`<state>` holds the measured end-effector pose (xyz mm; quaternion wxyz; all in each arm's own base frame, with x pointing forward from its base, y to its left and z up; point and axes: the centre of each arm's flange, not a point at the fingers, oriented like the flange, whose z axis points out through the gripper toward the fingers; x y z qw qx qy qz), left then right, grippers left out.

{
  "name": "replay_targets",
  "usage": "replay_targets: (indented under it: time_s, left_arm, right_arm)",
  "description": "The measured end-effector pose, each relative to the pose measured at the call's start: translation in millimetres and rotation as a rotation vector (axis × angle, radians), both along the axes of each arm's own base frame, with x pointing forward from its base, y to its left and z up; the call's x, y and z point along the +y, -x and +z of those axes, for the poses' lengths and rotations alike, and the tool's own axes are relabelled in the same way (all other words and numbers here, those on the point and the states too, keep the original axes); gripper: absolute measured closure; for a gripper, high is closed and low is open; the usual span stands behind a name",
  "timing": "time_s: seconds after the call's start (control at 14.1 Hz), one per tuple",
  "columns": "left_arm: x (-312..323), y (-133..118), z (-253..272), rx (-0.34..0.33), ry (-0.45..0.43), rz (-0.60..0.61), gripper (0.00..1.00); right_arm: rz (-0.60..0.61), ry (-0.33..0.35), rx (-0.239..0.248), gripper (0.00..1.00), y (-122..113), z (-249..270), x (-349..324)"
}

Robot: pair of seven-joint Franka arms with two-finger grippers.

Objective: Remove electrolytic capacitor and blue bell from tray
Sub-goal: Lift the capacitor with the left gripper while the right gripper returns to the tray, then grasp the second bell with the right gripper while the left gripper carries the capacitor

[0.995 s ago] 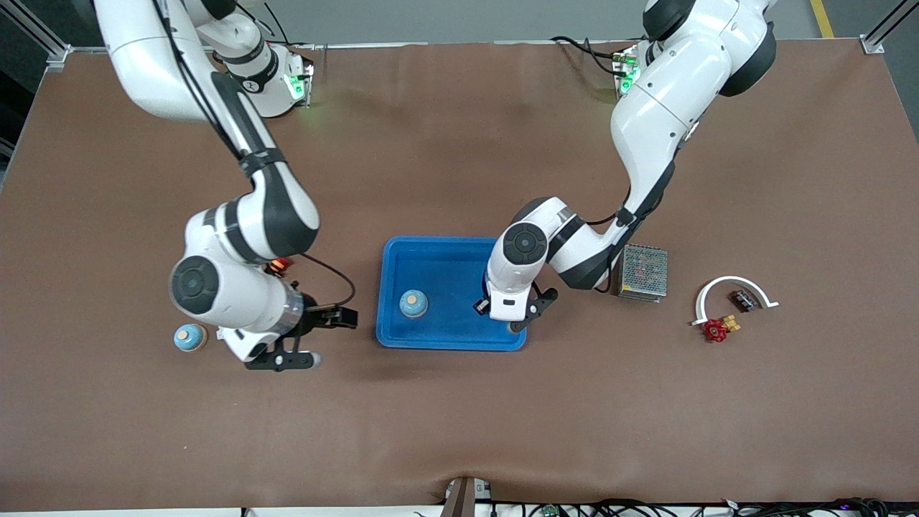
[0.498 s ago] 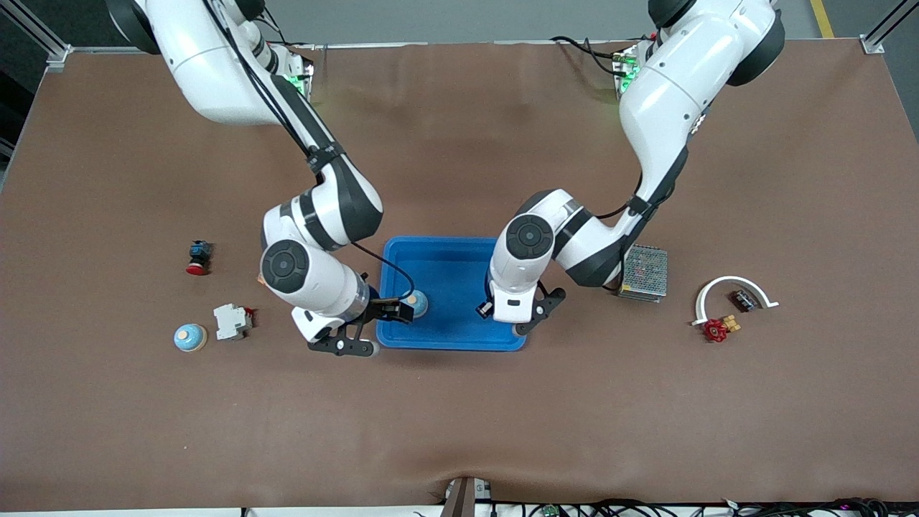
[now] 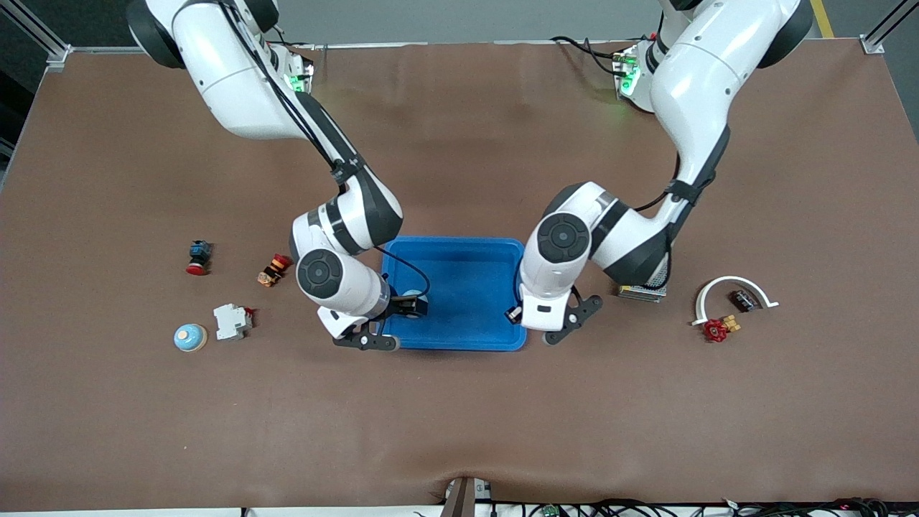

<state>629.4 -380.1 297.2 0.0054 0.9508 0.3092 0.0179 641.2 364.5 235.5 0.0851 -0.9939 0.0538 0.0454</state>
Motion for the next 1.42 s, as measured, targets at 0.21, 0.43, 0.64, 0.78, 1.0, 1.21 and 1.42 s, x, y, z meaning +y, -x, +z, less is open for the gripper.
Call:
replay_targets:
  time_s: [0.21, 0.43, 0.64, 0.78, 1.0, 1.21, 1.42]
  left_arm:
    - [34.5, -10.6, 16.2, 0.027, -0.043, -0.06, 0.7]
    - [70.0, -15.4, 24.1, 0.051, -0.071, -0.121, 0.7]
    - [95.5, -15.7, 25.4, 0.075, -0.072, -0.152, 0.7]
    - [107.1, -17.3, 30.0, 0.086, -0.077, -0.164, 0.7]
    - [133.6, -24.8, 44.1, 0.088, -0.087, -0.21, 0.7]
    - [161.4, -30.2, 59.3, 0.097, -0.101, -0.25, 0.7]
    - [171.8, -29.9, 65.2, 0.11, -0.111, -0.276, 0.7]
  right_arm:
    - [0.015, 0.008, 0.011, 0.0, 8.4, -18.4, 11.2]
    - [0.019, 0.008, 0.003, 0.0, 12.5, -28.6, 15.8]
    - [0.02, 0.012, 0.007, 0.0, 15.5, -35.6, 16.4]
    - [0.021, 0.012, 0.006, 0.0, 16.7, -39.4, 17.4]
    - [0.025, 0.01, -0.006, 0.0, 20.1, -49.8, 22.8]
    - [0.033, 0.01, -0.012, 0.0, 25.3, -60.7, 29.1]
    - [0.033, 0.011, -0.016, 0.0, 25.2, -61.2, 29.6]
